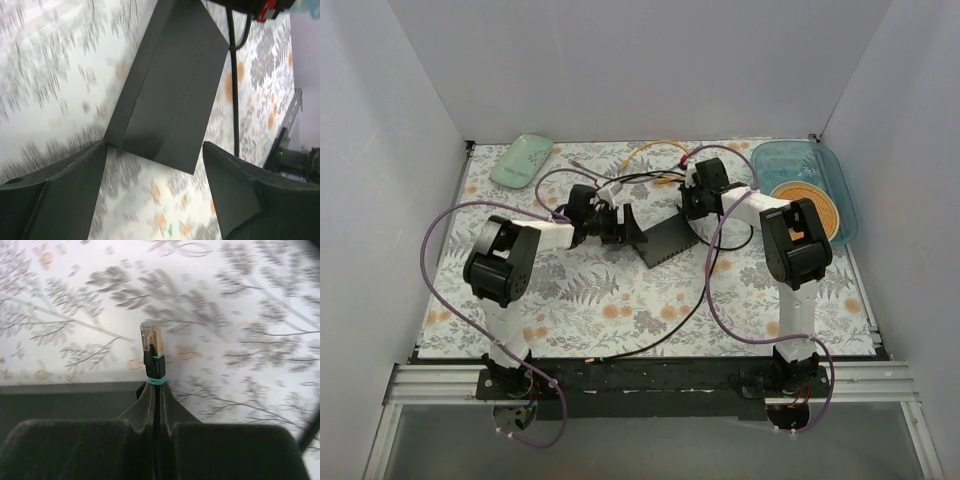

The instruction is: Insert the plug into the switch port

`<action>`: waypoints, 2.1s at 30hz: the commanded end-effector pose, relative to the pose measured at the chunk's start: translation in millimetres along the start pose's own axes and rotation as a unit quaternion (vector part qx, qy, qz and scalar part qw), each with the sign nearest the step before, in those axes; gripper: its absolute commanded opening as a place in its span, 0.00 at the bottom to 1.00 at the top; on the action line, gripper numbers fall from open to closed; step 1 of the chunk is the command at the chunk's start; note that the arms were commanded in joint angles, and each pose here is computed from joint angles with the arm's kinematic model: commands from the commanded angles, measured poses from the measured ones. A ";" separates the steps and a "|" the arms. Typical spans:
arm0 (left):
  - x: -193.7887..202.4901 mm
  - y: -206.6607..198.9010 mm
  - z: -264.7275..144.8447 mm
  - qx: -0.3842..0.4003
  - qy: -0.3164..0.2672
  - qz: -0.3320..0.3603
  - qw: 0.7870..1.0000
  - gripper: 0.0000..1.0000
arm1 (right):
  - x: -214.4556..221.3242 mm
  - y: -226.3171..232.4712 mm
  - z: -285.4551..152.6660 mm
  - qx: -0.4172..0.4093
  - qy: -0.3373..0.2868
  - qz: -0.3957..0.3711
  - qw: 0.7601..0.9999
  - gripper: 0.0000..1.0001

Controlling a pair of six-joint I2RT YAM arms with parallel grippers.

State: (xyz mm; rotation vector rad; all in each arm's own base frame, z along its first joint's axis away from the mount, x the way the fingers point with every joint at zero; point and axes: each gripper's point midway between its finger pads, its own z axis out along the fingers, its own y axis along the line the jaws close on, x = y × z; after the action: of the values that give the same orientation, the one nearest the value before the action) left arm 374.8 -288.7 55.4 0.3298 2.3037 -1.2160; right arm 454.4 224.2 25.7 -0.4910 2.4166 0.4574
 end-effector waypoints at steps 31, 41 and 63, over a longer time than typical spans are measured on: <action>17.0 -23.1 -115.9 -0.213 -0.110 -0.009 0.971 0.98 | 112.9 97.7 -138.9 0.043 0.043 -0.093 0.994 0.01; 48.1 -14.1 -106.4 -0.197 -0.077 -0.028 0.977 0.84 | 187.5 173.7 -124.0 -0.032 0.098 -0.129 0.986 0.01; 77.0 -4.3 -80.6 -0.162 -0.039 -0.043 0.985 0.70 | 229.1 183.5 -144.7 -0.047 0.114 -0.146 0.982 0.01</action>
State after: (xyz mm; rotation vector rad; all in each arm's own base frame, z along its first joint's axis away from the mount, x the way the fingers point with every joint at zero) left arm 281.9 -217.6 49.8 0.0339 2.4475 -0.8067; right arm 137.8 274.0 33.1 -0.9678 2.4567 0.4075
